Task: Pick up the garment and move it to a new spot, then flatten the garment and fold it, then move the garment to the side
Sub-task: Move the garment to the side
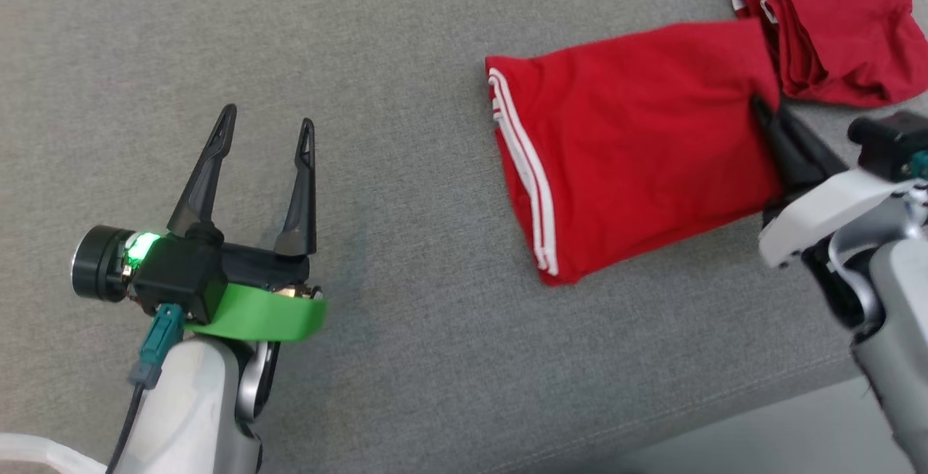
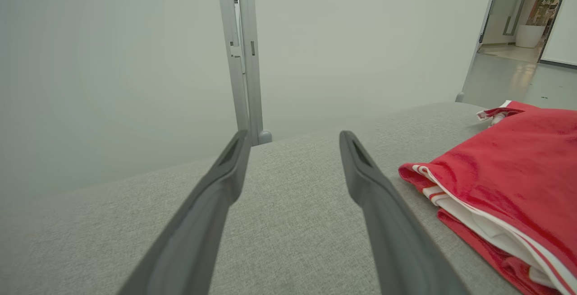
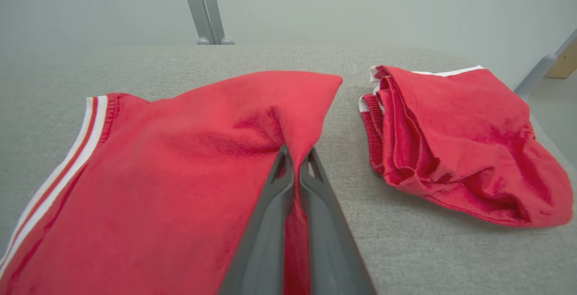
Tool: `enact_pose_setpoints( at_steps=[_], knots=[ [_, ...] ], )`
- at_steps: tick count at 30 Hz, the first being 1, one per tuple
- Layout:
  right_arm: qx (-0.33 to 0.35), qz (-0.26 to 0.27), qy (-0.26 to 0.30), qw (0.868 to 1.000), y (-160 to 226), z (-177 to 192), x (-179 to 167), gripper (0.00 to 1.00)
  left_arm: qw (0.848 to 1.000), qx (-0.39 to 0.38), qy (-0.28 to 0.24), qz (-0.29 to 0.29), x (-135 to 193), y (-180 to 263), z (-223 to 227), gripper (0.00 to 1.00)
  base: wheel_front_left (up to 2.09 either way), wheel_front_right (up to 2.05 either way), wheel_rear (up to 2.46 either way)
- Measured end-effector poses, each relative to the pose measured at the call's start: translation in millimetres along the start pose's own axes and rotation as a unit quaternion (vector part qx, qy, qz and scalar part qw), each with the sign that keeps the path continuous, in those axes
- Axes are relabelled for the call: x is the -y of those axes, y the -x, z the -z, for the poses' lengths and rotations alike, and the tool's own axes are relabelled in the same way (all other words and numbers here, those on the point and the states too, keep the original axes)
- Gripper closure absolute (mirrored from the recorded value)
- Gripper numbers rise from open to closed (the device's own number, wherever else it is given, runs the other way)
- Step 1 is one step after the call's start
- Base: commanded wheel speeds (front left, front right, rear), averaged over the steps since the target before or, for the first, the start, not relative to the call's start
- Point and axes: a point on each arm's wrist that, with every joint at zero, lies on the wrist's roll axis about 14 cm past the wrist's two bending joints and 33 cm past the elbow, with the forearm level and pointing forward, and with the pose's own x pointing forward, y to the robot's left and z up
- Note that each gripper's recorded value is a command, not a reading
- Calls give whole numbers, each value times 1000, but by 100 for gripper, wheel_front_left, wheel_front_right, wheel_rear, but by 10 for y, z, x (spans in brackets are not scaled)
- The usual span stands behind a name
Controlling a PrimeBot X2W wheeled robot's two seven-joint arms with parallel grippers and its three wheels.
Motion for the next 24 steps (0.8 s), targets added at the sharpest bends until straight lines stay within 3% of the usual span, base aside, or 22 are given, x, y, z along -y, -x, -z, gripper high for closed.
enact_pose_setpoints(
  at_steps=[7, 11, 12, 18, 19, 21, 24],
  knots=[
    [38, 67, 87, 993, -328, -594, 823, 100, 999, 3, 15, 33, 138, -257, 185, 0, 0, 0, 0],
    [14, 115, 119, 986, -423, -604, 1318, 100, 999, -1, 20, 45, 142, -361, 346, 0, 0, 0, 0],
    [7, 143, 130, 981, -454, -620, 1573, 100, 999, -4, 22, 47, 124, -395, 429, 0, 0, 0, 0],
    [-31, 193, 132, 972, -589, -344, 1933, 100, 999, -15, 22, 43, 26, -421, 641, 0, 0, 0, 0],
    [-38, 203, 130, 970, -602, -281, 1989, 78, 999, -17, 21, 41, 5, -418, 674, 0, 0, 0, 0],
    [-45, 217, 126, 967, -614, -152, 2058, 0, 999, -22, 19, 40, -18, -407, 730, 0, 0, 0, 0],
    [-44, 237, 112, 964, -619, 30, 2106, 0, 999, -27, 17, 37, -54, -390, 771, 0, 0, 0, 0]
  ],
)
